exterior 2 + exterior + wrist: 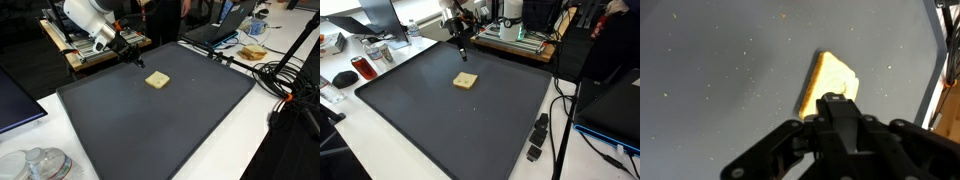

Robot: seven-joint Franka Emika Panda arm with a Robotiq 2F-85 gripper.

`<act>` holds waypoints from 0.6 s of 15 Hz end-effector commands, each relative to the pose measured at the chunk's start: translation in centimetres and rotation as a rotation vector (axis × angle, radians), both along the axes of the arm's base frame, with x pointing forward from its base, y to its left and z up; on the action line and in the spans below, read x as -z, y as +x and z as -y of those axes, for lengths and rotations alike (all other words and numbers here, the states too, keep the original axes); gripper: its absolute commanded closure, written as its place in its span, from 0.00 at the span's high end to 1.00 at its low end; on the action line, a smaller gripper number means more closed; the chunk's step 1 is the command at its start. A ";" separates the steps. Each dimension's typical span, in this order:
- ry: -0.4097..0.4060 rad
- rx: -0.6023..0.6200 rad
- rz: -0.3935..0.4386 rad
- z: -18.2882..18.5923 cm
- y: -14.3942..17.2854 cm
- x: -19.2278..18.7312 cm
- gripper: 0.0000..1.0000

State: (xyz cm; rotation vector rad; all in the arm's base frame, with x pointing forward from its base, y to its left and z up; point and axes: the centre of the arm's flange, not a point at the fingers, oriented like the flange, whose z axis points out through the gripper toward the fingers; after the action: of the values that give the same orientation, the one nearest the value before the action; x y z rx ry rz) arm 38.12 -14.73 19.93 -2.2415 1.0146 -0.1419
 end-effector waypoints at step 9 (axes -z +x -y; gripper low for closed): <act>-0.085 0.175 -0.077 -0.9 0.0 -1.9 0.05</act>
State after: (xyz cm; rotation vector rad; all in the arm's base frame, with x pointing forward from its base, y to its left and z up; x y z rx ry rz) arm 38.04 -13.91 20.40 -2.1810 1.2801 -0.1729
